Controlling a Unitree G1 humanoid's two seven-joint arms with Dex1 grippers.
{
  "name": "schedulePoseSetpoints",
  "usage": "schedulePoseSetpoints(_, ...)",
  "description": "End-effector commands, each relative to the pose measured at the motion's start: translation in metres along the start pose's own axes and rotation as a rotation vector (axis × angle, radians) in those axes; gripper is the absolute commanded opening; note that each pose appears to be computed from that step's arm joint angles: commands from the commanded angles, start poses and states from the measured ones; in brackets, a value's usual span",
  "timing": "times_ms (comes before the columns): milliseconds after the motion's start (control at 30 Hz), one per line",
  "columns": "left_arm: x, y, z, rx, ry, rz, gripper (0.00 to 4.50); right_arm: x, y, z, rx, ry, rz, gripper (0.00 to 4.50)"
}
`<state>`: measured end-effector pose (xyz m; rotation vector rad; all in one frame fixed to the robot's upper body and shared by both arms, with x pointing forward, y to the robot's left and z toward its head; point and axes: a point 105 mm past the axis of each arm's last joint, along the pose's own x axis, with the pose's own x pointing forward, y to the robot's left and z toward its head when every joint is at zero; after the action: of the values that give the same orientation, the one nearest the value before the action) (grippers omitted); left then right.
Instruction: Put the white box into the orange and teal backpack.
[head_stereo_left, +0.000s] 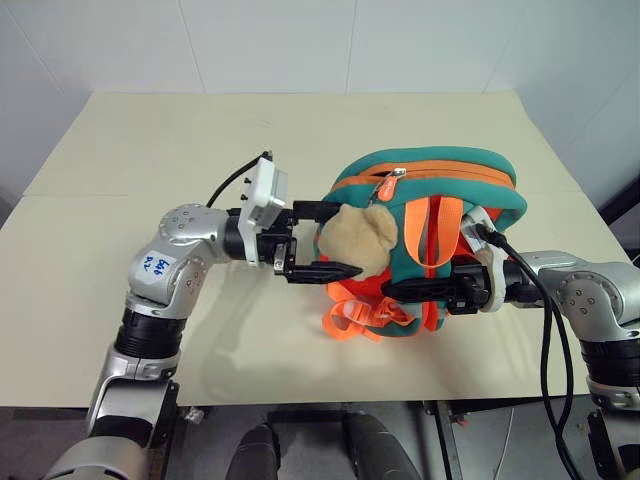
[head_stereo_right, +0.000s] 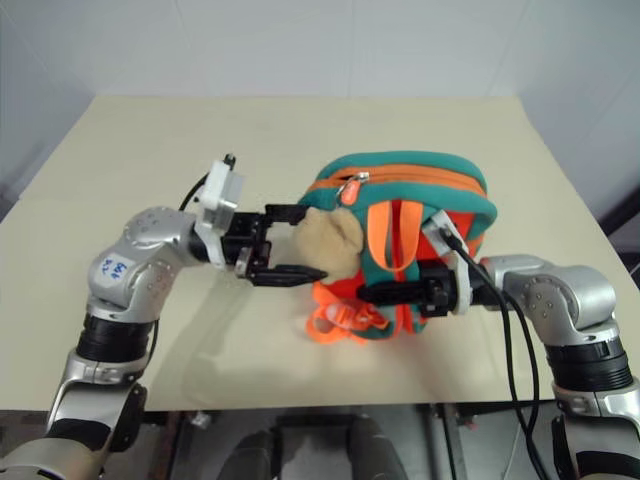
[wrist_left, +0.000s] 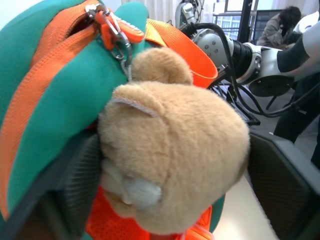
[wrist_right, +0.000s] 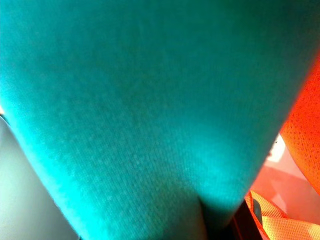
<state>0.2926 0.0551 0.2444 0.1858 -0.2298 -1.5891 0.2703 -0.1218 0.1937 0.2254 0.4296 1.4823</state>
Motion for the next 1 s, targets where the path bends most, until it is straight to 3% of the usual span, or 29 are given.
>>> schedulePoseSetpoints(33, -0.006, 0.003, 0.014, 0.051, -0.014, -0.004, 2.98, 0.002, 0.005, 0.003, -0.023, -0.002, 0.015, 0.00)
schedulePoseSetpoints(233, -0.040, 0.014, 0.022, 0.072, 0.075, 0.007, 1.27, 0.002, 0.005, 0.002, -0.023, -0.012, 0.008, 0.00)
schedulePoseSetpoints(333, -0.057, 0.021, 0.030, 0.074, 0.118, 0.022, 0.74, 0.002, 0.005, 0.002, -0.022, -0.016, 0.006, 0.00)
schedulePoseSetpoints(600, -0.087, 0.037, 0.035, 0.002, 0.207, 0.074, 0.61, 0.002, 0.006, 0.001, -0.023, -0.023, 0.003, 0.00)
schedulePoseSetpoints(767, -0.109, 0.055, 0.022, -0.050, 0.236, 0.160, 0.61, 0.001, 0.008, 0.002, -0.023, -0.030, -0.012, 0.00)
schedulePoseSetpoints(900, -0.118, 0.069, 0.001, -0.119, 0.246, 0.232, 0.61, -0.001, 0.009, 0.002, -0.018, -0.039, -0.022, 0.00)
schedulePoseSetpoints(1000, -0.115, 0.070, -0.050, -0.154, 0.345, 0.253, 0.61, -0.002, 0.010, 0.003, -0.021, -0.054, -0.034, 0.00)
